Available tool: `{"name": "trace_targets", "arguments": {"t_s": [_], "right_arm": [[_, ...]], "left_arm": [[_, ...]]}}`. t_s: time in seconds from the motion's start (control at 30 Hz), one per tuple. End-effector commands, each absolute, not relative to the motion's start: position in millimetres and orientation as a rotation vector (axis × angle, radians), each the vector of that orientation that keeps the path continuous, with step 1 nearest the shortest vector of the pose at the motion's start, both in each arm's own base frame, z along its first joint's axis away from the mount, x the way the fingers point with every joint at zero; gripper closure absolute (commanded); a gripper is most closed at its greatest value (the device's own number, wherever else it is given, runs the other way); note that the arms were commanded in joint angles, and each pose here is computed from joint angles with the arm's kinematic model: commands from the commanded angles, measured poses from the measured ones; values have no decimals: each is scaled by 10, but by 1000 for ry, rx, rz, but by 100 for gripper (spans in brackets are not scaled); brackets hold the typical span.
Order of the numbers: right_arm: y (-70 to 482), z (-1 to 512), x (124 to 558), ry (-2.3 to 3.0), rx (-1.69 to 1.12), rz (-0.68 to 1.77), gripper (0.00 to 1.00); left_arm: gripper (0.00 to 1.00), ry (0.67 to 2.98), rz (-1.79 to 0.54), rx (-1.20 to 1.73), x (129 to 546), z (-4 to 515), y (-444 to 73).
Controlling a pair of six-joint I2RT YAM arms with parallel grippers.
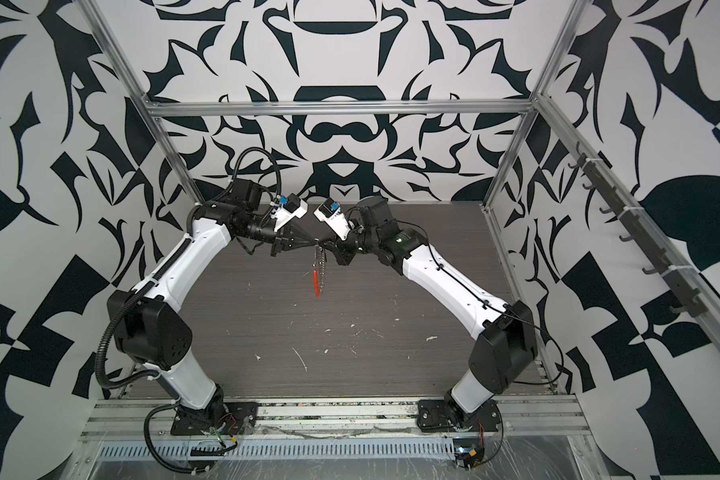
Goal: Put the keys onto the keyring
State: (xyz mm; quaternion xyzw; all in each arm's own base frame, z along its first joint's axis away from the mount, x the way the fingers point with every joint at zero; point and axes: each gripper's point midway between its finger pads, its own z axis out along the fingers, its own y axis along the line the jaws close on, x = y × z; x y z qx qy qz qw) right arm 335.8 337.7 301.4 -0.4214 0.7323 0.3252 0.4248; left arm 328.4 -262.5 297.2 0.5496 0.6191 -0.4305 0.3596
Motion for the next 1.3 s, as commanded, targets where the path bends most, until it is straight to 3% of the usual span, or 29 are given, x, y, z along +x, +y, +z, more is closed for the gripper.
{"name": "trace_targets", "arguments": {"t_s": [0.0,0.13,0.3,0.73,1.07,1.27], "right_arm": [[3223,3662,3407,1703,-902,890,95],[3005,3851,3465,1662,-788,1090,77],[2961,3934,3446,1626,-772,1207,70],[3068,3838,3486,1629,-783,1324,67],[3072,3835,3484,1624,-774,1340,77],[3089,3857,3480,1615,-771,1371,78]], "left_arm": [[100,1501,-1219,1337,3248,3231,-2677],[100,1449,-1233,1234,3343,3363,-2681],[100,1371,-1279,1163,3358,3519,-2702],[100,1306,-1287,1107,3332,3671,-2691],[100,1282,-1291,1099,3330,3755,-2692],[100,1282,-1292,1098,3342,3753,-2696]]}}
